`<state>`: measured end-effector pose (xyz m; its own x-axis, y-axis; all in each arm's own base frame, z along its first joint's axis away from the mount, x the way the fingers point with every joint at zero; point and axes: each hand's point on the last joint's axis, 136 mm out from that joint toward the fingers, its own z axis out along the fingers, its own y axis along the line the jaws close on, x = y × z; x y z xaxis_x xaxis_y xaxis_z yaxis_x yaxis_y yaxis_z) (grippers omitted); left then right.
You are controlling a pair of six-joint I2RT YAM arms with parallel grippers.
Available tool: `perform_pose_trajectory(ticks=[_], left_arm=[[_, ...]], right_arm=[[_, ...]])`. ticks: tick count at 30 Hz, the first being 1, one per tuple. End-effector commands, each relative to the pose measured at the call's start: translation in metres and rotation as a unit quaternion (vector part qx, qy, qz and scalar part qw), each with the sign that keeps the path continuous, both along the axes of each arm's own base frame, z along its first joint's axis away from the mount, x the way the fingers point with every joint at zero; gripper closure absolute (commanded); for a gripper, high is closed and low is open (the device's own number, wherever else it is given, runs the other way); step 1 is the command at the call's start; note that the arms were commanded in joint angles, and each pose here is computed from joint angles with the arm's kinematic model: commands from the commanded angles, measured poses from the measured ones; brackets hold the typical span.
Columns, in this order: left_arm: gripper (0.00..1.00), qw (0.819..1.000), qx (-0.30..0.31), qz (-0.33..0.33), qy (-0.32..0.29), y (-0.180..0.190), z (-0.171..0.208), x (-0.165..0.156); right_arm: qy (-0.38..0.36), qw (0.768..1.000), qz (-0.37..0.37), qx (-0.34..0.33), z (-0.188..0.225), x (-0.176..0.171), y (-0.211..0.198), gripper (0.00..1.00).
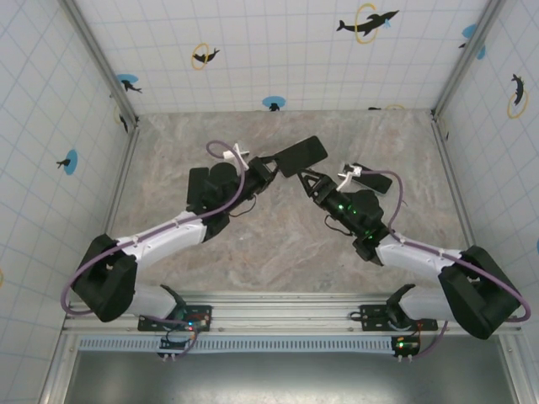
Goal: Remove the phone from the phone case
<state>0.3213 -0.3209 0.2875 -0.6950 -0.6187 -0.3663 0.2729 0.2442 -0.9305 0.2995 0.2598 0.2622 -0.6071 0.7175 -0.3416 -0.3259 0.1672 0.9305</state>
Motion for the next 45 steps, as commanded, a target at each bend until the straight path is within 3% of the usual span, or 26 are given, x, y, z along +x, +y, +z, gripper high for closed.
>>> perform_pose_trajectory(ticks=[1,4,16,19,21,26,31,36,40,45], left_arm=[[1.0,0.994,-0.087,0.039,-0.055,0.002,0.053,0.001],[1.0,0.992,-0.102,0.045,-0.052,-0.005,0.057,-0.005],[1.0,0.987,-0.151,0.044,-0.032,-0.021,0.064,-0.016],[0.97,0.987,-0.154,0.042,-0.021,-0.024,0.061,-0.016],[0.96,0.987,-0.156,0.046,-0.015,-0.024,0.057,-0.015],[0.87,0.987,-0.151,0.046,-0.014,-0.025,0.058,-0.015],[0.54,0.995,-0.092,0.034,-0.016,-0.024,0.052,-0.01],[0.34,0.999,0.007,-0.035,-0.023,-0.022,0.035,0.006],[0.3,0.991,0.067,-0.11,-0.047,-0.02,0.043,0.021],[0.29,0.963,0.134,-0.216,-0.091,-0.035,0.05,0.018]], right_arm=[[0.002,0.995,-0.028,0.099,0.028,0.004,-0.013,0.31],[0.004,0.991,-0.041,0.125,0.036,0.001,-0.017,0.43],[-0.01,0.987,-0.039,0.153,0.051,-0.001,-0.019,0.7],[-0.018,0.987,-0.04,0.154,0.055,-0.001,-0.019,0.86],[-0.022,0.987,-0.043,0.156,0.057,0.0,-0.021,0.91],[-0.034,0.988,-0.045,0.146,0.062,0.002,-0.023,0.93],[-0.053,0.992,-0.03,0.11,0.065,0.005,-0.023,0.94],[-0.077,0.993,-0.011,0.085,0.067,0.003,-0.025,0.94],[-0.113,0.99,0.038,0.075,0.078,-0.003,-0.023,0.94],[-0.148,0.978,0.142,0.045,0.085,-0.021,-0.004,0.93]])
